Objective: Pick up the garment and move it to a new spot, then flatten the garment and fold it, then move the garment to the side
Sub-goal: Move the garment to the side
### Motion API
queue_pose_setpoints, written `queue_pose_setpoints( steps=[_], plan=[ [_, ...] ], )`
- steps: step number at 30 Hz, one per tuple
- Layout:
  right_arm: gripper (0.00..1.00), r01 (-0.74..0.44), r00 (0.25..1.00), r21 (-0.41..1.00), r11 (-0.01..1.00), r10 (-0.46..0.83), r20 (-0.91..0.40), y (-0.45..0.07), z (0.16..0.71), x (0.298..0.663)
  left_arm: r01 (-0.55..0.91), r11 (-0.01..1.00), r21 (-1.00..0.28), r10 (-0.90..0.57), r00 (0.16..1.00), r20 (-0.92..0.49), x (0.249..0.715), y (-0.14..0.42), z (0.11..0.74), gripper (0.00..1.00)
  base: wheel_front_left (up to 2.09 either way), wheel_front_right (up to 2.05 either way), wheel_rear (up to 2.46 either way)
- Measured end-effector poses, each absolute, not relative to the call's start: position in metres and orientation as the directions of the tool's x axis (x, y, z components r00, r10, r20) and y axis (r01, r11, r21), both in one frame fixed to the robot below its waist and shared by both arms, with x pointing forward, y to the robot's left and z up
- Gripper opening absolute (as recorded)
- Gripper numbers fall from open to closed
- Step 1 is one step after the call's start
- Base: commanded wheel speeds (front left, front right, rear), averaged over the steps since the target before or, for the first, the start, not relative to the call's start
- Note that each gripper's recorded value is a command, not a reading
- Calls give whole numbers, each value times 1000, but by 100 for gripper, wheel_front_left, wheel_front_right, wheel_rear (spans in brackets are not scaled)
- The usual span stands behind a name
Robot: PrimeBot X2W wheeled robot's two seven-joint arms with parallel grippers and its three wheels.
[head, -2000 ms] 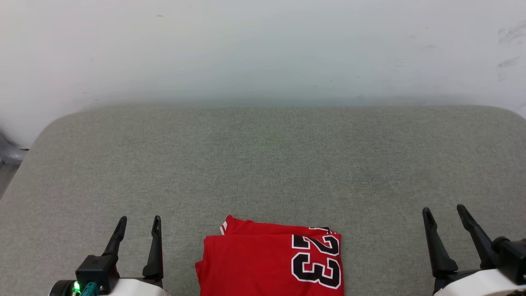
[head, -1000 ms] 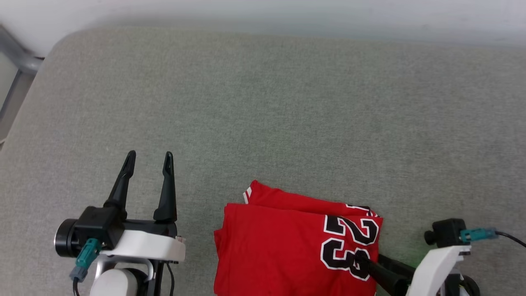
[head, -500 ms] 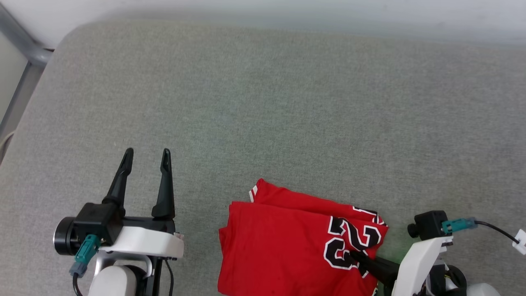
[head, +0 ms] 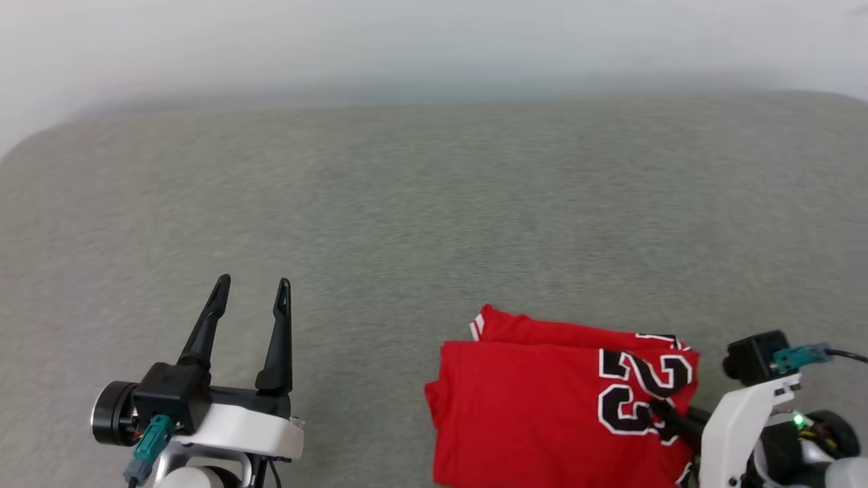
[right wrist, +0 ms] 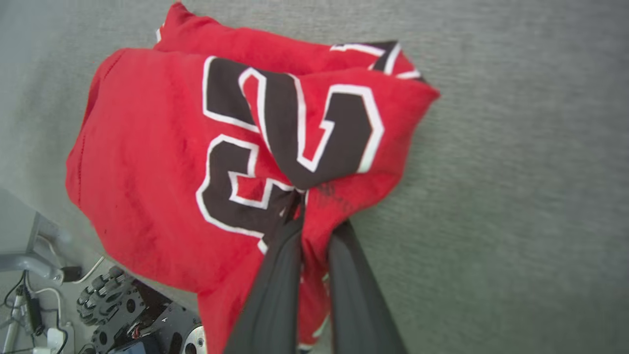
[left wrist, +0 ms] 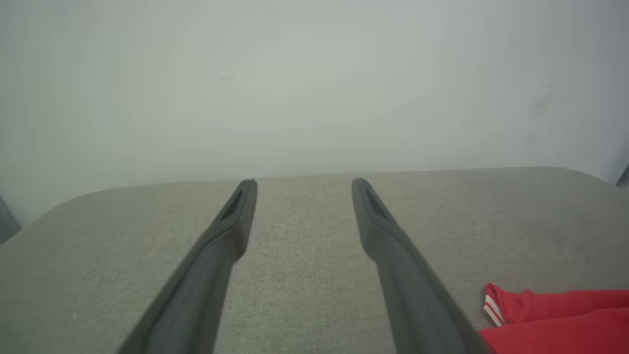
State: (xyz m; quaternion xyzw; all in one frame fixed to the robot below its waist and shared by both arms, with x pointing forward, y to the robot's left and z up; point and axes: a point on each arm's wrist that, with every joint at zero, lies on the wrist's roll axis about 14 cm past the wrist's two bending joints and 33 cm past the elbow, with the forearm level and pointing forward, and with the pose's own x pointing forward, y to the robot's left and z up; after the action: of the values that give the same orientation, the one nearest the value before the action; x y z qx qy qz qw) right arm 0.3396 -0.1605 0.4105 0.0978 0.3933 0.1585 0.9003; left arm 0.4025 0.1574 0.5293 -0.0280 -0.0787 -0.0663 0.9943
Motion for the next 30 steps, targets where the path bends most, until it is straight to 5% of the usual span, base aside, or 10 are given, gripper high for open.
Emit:
queue_pose_setpoints(
  steps=[13, 30],
  plan=[
    [0, 116, 775, 122, 986, -13, -632, -289, 443, 339, 498, 866, -39, -483, 855, 188, 458, 32, 525, 100, 0, 0, 0],
    [0, 393, 688, -276, 877, -480, -545, -460, 444, 401, 654, 751, -97, -637, 755, 159, 513, -21, 471, 100, 0, 0, 0]
  ],
)
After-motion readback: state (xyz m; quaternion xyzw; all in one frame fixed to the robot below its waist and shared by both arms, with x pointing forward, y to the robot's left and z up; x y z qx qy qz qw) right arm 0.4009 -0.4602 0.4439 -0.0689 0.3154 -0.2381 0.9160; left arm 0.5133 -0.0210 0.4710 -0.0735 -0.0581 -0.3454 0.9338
